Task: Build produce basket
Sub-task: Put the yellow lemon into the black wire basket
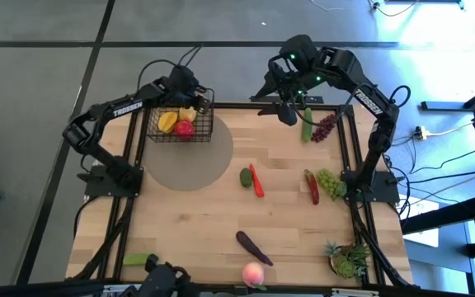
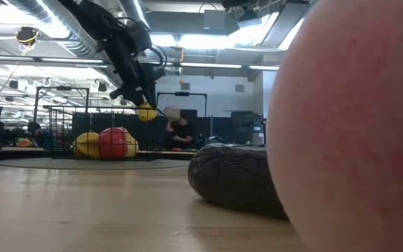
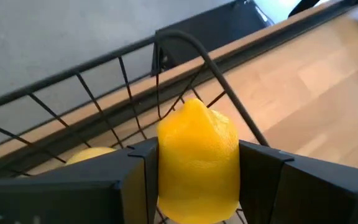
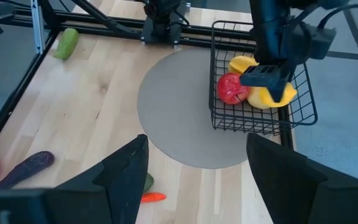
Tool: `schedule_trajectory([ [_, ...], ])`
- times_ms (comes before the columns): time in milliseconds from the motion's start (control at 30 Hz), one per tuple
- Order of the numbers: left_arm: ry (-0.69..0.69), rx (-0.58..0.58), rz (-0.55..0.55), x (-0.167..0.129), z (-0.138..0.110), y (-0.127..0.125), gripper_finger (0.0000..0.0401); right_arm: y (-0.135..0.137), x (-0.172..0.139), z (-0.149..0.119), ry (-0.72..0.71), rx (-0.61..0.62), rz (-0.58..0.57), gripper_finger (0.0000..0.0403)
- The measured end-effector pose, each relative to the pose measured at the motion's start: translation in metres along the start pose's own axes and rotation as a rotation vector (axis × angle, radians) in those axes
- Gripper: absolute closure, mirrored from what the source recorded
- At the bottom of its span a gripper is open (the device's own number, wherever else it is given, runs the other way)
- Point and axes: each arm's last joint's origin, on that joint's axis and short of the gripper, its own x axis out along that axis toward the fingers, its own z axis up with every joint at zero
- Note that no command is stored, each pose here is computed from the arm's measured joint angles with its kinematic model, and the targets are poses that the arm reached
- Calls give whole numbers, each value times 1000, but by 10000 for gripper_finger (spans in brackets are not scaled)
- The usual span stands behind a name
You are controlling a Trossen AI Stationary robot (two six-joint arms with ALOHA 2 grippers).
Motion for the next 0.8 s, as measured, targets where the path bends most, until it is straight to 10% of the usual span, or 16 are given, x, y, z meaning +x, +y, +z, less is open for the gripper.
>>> schedule_trajectory([
  [800,74,20,137,13,-9,11,256,0,0,0,1,0,-1,141],
])
